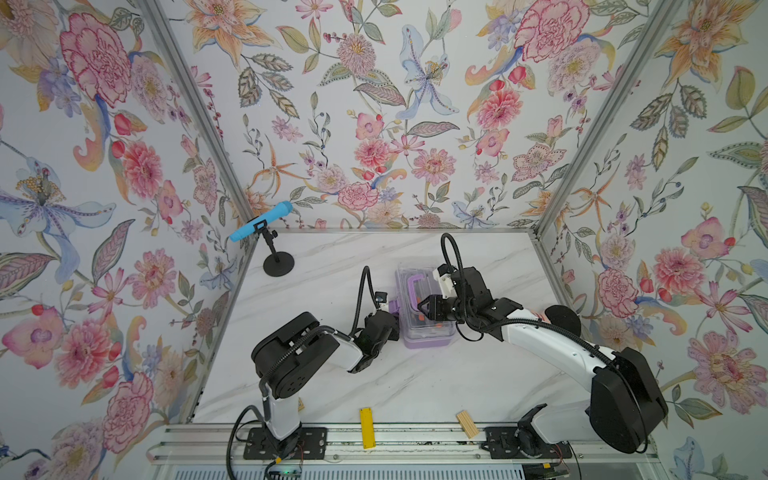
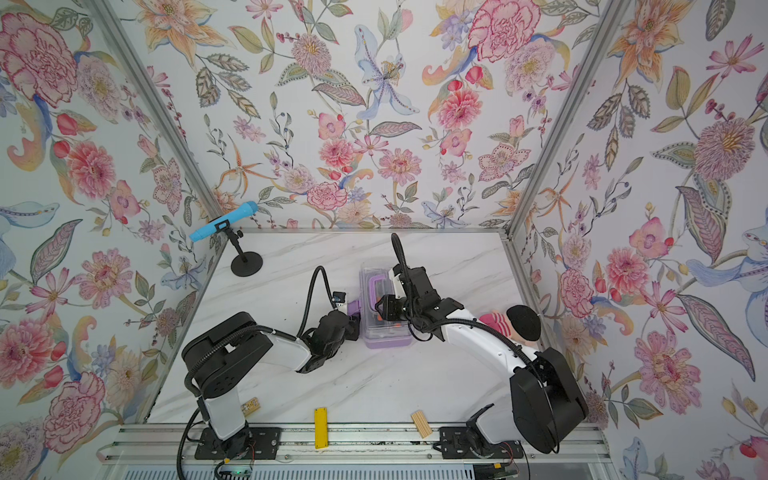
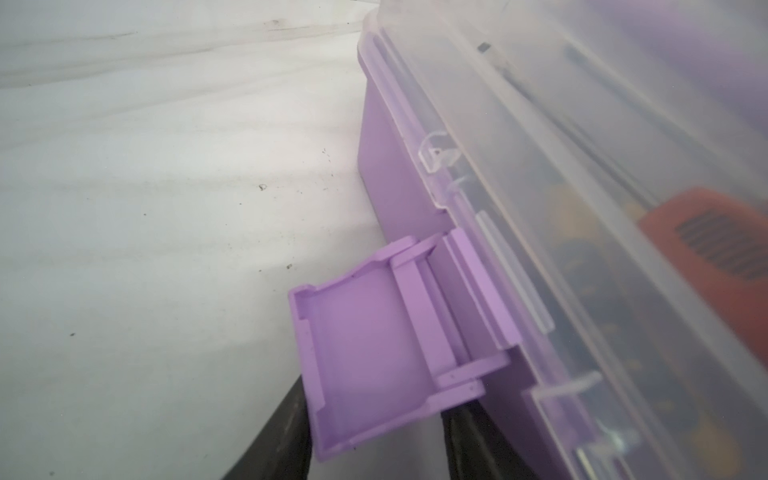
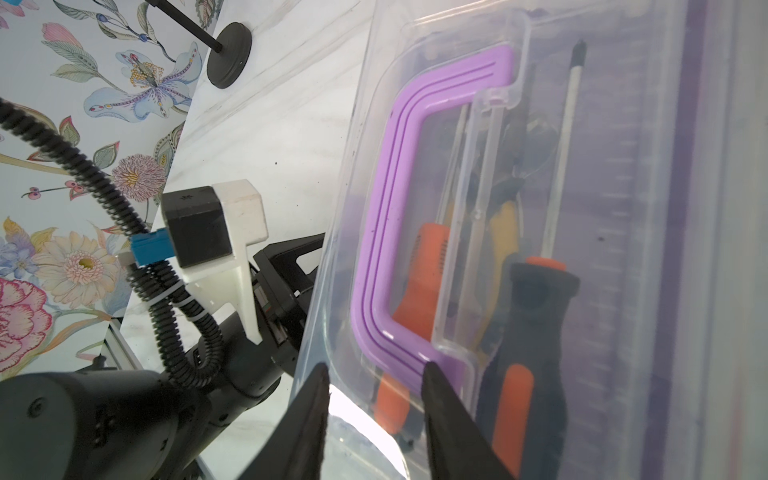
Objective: Pack the tool kit
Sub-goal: 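Push the purple latch up against the lid with the left gripper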
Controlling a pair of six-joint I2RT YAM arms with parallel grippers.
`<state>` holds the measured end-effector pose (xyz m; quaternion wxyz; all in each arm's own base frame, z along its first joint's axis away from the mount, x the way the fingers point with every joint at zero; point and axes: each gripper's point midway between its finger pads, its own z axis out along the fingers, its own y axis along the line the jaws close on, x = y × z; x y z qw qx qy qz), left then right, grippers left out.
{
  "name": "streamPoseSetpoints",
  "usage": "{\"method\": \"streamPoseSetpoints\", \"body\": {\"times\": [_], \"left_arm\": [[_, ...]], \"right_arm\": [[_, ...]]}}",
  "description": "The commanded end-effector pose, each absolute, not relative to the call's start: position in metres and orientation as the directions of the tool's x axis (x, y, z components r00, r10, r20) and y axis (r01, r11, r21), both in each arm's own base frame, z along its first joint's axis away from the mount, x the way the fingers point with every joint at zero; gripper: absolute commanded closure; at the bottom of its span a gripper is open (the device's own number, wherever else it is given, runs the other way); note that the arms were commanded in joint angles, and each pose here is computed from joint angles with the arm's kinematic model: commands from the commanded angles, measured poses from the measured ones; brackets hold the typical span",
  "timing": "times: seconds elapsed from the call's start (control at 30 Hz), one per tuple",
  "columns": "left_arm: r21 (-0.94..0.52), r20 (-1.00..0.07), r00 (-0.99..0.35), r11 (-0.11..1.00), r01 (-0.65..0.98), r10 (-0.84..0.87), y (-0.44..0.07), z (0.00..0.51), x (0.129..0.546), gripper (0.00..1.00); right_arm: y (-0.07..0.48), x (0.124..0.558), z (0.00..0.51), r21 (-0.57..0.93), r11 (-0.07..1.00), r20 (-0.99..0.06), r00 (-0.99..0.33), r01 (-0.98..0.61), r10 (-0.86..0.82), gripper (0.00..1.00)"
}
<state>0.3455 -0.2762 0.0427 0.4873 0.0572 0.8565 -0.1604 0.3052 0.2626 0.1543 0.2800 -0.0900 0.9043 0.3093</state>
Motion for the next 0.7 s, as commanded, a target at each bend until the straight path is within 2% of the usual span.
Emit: {"method": "streamPoseSetpoints", "body": {"times": [0.0, 0.67], "left_arm": [[-0.215, -0.888, -0.452, 0.947, 0.24, -0.087, -0.272, 0.065, 0.35, 0.5], [-0.201, -0.902, -0.423, 0.951, 0.237, -0.085, -0.267, 0.079, 0.353, 0.5]], "right_arm": [[0.255, 0.301, 0.136, 0.491, 0.816, -0.526, -0.85, -0.305, -0.001, 0.61], [0.254, 0.301, 0.134, 0.488, 0.819, -0.525, -0.851, -0.301, -0.001, 0.61]]}}
